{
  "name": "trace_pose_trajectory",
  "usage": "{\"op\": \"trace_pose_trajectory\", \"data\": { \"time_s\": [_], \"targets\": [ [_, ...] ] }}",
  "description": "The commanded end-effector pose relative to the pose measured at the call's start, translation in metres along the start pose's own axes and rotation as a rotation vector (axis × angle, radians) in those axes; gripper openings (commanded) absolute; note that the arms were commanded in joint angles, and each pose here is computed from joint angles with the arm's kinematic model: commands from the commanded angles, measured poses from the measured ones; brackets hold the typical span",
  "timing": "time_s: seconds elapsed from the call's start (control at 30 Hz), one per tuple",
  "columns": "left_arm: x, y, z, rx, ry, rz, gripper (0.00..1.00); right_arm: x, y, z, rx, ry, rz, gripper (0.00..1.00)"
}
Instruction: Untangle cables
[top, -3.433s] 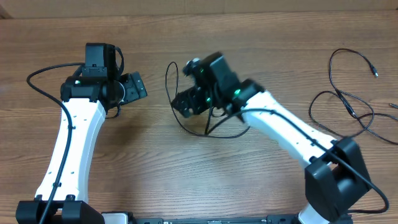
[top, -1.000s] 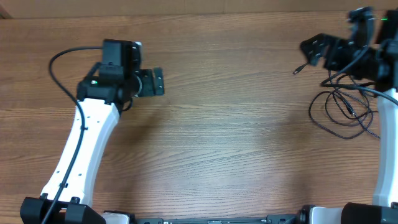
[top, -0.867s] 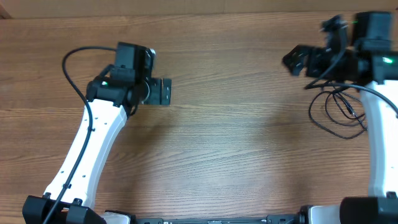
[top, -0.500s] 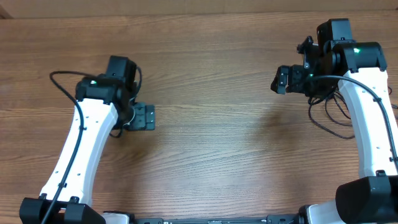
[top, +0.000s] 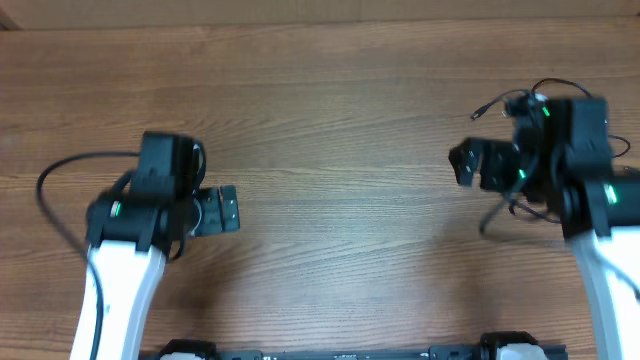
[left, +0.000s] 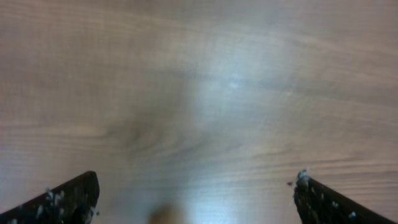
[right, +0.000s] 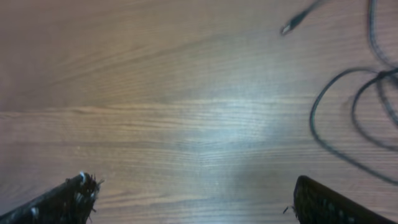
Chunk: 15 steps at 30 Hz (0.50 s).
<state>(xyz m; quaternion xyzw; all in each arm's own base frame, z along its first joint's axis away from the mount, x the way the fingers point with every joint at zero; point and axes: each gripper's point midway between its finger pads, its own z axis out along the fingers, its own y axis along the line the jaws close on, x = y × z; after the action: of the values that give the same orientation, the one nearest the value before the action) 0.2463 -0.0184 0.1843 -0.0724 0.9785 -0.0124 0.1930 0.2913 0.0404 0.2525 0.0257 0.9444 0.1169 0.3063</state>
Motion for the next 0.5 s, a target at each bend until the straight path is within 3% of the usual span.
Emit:
{"op": "trace_pose_trajectory", "data": {
  "time_s": [0.0,0.1,0.2,0.47],
  "targets": [
    [0.003,0.0,-0.022,0.062,-0.204,-0.003,1.0,0.012,-0.003,-0.035,0.021,-0.186,-0.031,1.0],
    [0.003,0.002,-0.046,0.106,-0.382,-0.03,0.99,0.021,0.001,-0.065,0.007,-0.3,-0.05,1.0],
    [0.007,0.003,-0.06,0.123,-0.446,-0.033,1.0,0.029,0.003,-0.083,-0.001,-0.347,-0.058,1.0],
    [0.01,0.004,-0.063,0.124,-0.454,-0.033,1.0,0.036,0.003,-0.088,-0.001,-0.347,-0.057,1.0]
  ]
}}
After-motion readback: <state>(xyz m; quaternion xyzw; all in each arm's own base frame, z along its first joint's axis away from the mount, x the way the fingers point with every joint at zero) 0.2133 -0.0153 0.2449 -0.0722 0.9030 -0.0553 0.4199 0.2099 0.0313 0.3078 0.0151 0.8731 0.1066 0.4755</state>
